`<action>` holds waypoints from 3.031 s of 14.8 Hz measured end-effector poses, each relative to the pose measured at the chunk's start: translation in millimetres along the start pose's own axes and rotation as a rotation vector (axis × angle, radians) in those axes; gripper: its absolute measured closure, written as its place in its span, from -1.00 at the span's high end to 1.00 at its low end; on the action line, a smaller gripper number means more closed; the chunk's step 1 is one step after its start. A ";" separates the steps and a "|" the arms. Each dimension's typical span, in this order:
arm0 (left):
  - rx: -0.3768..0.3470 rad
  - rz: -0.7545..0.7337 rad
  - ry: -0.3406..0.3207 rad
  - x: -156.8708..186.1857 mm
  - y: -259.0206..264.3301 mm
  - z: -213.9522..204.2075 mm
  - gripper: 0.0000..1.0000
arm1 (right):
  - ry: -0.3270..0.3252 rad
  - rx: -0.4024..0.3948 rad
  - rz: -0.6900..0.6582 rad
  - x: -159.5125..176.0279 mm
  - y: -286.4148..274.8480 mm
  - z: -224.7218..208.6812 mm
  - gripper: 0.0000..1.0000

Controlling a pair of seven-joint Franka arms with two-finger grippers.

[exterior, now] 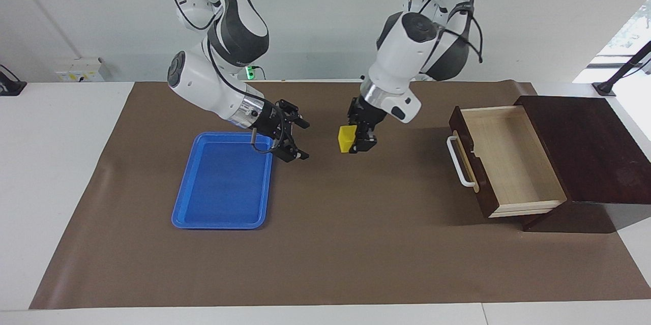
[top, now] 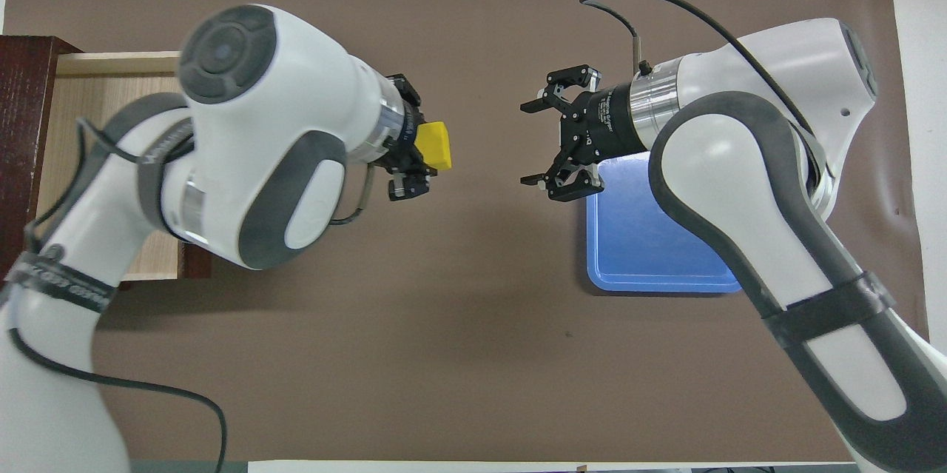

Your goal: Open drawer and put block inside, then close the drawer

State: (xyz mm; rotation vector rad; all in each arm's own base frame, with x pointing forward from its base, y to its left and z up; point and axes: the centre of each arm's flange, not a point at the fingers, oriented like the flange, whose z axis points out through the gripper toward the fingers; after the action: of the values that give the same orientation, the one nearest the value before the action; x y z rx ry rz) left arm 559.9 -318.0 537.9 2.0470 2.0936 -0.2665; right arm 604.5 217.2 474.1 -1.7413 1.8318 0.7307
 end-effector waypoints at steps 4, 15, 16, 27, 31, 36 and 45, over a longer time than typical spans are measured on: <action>0.001 0.037 0.047 153.7 19.6 -106.4 0.11 | 0.046 -0.009 -0.037 20.3 -12.0 -40.4 1.00; -0.046 0.086 0.216 351.7 2.9 -11.0 0.11 | 0.432 -0.432 -1.093 78.6 20.8 -189.8 1.00; -0.042 0.083 0.216 355.0 1.7 -8.3 0.26 | 0.464 -0.476 -1.187 77.7 24.3 -199.0 1.00; 0.010 0.102 0.379 207.0 7.0 45.9 1.00 | 0.591 -0.631 -1.682 71.2 44.4 -266.7 1.00; 0.012 0.070 0.428 245.0 17.7 45.4 1.00 | 0.562 -0.641 -1.599 83.7 45.2 -253.6 1.00; -0.001 -0.008 0.500 314.5 31.3 13.2 1.00 | 0.529 -0.664 -1.562 91.8 49.0 -250.2 1.00; 0.033 0.008 0.503 386.3 30.9 -6.2 1.00 | 0.526 -0.665 -1.552 94.2 49.7 -252.4 1.00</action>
State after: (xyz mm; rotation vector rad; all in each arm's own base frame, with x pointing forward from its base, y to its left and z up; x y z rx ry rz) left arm 582.9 56.5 441.0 2.3275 2.3570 0.2462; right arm 550.9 -22.6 595.2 -3.1339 -0.0869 0.1488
